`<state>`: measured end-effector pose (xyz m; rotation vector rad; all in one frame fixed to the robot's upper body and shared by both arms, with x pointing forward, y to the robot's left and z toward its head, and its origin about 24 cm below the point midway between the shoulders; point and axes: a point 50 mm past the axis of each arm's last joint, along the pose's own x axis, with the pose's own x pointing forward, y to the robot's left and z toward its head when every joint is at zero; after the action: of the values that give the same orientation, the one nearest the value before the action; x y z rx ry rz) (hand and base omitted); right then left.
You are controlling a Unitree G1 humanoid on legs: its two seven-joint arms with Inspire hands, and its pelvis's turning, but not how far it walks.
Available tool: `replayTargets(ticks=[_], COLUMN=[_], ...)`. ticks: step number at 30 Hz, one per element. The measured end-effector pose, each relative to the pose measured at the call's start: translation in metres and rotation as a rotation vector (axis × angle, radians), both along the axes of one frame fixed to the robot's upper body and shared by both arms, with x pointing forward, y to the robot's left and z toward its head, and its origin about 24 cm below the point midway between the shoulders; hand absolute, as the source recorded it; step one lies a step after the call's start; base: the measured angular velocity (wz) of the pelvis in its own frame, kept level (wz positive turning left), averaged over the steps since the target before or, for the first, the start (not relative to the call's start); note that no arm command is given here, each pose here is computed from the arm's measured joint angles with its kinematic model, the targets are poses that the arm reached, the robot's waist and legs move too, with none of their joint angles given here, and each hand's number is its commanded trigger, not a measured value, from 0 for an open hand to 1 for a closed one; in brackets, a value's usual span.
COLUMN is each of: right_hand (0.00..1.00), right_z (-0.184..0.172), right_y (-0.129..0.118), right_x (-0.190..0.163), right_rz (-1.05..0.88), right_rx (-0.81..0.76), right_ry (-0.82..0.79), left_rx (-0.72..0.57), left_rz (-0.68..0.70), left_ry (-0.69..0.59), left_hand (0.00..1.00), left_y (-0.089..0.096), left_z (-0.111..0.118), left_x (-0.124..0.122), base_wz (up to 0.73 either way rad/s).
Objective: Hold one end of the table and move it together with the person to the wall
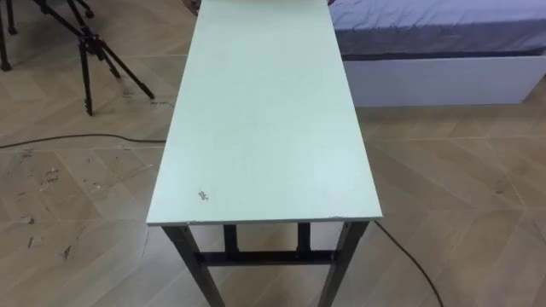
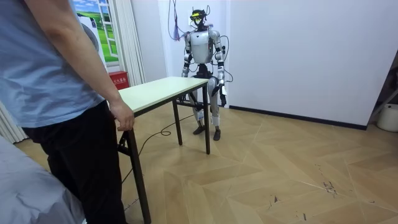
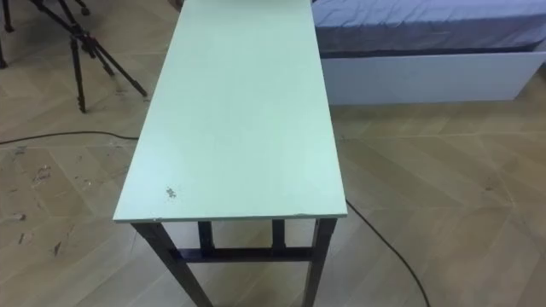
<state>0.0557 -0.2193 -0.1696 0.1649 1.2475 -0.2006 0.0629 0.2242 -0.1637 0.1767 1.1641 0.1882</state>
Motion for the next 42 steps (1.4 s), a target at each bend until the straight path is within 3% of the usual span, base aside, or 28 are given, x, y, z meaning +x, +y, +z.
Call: replayTargets(ticks=[11, 23, 28, 33, 42], right_hand=[0.00, 0.00, 0.00, 0.00, 0.00], right_z=[0.000, 0.002, 0.013, 0.029, 0.052], right_y=[0.000, 0.001, -0.006, -0.002, 0.034], right_x=[-0.001, 0.002, 0.025, 0.050, 0.069], right_rz=[-0.013, 0.004, -0.035, -0.004, 0.031], right_rx=[0.032, 0.166, 0.222, 0.288, 0.495], right_ry=[-0.003, -0.030, -0.173, -0.335, -0.499], left_rx=[-0.059, -0.405, -0.593, -0.731, -1.016], left_rz=[0.011, 0.292, 0.449, 0.508, 0.365], left_ry=[0.009, -0.010, -0.113, -0.248, -0.424], left_hand=[0.00, 0.00, 0.00, 0.00, 0.00], left_y=[-0.002, -0.011, -0.016, -0.021, -0.060], left_z=[-0.001, -0.005, -0.002, 0.007, 0.038], left_x=[-0.002, -0.015, -0.009, 0.001, 0.043], base_wz=[0.00, 0.01, 0.05, 0.08, 0.00])
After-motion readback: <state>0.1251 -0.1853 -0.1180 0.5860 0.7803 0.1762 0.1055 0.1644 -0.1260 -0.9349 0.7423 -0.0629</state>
